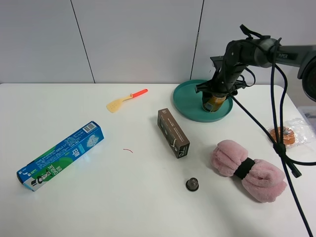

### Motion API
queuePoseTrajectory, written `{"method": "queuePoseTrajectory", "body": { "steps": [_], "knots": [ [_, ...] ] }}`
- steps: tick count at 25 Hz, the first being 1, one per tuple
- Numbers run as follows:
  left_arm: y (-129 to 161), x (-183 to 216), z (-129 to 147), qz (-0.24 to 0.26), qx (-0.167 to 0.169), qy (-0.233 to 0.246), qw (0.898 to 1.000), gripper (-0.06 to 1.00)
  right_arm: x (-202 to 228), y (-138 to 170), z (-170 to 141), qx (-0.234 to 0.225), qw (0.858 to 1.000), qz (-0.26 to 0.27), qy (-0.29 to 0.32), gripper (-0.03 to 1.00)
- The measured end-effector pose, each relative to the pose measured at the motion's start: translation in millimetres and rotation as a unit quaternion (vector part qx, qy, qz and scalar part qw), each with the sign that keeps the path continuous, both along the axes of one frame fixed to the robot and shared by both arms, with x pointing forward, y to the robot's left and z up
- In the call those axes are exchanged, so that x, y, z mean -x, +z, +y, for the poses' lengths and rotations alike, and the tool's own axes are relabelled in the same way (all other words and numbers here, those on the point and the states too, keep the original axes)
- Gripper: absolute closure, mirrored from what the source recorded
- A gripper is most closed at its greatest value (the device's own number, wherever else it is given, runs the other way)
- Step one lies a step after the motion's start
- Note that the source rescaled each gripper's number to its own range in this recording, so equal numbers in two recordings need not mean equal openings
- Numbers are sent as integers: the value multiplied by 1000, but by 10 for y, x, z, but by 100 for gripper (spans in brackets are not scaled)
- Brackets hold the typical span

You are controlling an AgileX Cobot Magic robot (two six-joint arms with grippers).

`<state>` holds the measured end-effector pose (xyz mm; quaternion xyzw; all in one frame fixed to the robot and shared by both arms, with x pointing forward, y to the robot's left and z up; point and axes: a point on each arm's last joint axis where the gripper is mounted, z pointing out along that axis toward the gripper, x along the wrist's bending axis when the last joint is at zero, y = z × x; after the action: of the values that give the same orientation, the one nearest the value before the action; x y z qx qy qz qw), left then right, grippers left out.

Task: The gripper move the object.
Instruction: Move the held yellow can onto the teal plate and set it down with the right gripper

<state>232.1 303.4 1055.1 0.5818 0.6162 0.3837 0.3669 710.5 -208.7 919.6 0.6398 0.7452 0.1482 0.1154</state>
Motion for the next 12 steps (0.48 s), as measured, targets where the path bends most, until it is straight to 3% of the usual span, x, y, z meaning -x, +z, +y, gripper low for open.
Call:
{"method": "queuePoseTrajectory", "body": {
  "steps": [9, 12],
  "knots": [
    [0, 0, 0, 0, 0, 0, 1000, -6, -25, 11, 4, -1, 1000, -15, 2, 97],
    [0, 0, 0, 0, 0, 0, 1000, -6, -29, 12, 1, 1, 1000, -18, 5, 90]
  ]
}}
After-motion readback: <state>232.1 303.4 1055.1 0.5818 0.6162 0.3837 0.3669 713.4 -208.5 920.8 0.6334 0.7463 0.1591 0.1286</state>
